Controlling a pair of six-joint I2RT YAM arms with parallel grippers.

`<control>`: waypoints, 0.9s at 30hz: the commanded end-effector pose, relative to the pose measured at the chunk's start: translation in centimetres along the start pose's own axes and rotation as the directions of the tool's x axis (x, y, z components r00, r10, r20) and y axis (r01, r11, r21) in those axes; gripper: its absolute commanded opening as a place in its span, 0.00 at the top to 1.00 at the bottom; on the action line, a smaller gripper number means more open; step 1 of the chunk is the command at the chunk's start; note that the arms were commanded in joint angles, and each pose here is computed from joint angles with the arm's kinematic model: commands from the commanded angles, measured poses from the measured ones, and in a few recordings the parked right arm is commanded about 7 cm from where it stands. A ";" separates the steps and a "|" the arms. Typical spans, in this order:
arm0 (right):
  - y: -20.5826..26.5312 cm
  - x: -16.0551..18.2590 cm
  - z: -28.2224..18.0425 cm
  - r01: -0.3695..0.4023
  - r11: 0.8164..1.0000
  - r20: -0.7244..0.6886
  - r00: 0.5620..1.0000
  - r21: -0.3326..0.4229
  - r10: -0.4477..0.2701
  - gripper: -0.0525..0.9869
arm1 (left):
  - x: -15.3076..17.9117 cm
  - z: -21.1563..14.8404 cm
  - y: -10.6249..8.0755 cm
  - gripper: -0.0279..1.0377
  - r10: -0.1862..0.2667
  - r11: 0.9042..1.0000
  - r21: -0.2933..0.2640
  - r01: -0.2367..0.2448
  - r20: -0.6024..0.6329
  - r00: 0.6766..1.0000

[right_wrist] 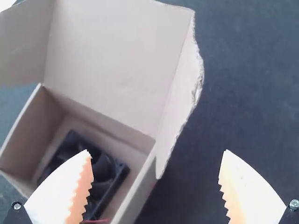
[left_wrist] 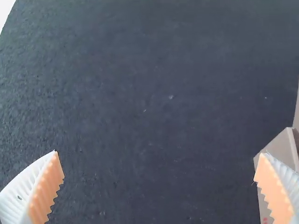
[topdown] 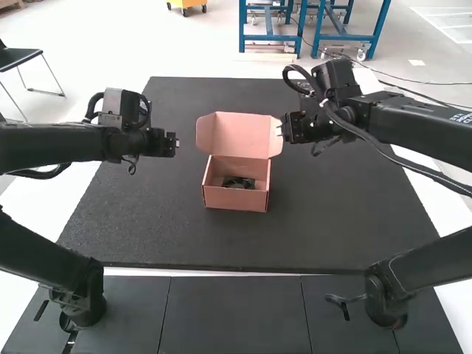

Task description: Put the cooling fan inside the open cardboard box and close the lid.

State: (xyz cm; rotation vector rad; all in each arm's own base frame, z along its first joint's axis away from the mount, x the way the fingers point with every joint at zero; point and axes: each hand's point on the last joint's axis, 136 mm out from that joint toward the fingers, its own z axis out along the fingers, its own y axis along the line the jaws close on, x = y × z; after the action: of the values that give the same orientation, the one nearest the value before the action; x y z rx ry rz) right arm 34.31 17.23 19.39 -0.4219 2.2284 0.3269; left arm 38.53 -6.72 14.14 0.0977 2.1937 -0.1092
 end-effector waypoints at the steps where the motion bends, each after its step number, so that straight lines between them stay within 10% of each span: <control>1: -1.2 -1.1 -0.8 -0.001 1.000 0.042 0.999 0.025 0.000 0.36 | -2.0 0.5 0.3 0.07 0.008 1.000 -0.020 -0.007 0.042 0.999; 27: -0.6 0.5 2.1 -0.023 0.998 -0.002 1.000 -0.053 0.023 0.36 | -4.5 6.0 -1.4 0.07 0.022 0.997 0.077 -0.028 0.081 0.996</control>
State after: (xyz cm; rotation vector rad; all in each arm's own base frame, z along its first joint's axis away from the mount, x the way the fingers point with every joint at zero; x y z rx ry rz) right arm 35.10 17.57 17.83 -0.4342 2.2310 0.3900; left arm 44.58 -8.78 12.27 0.1484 2.1620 -0.1637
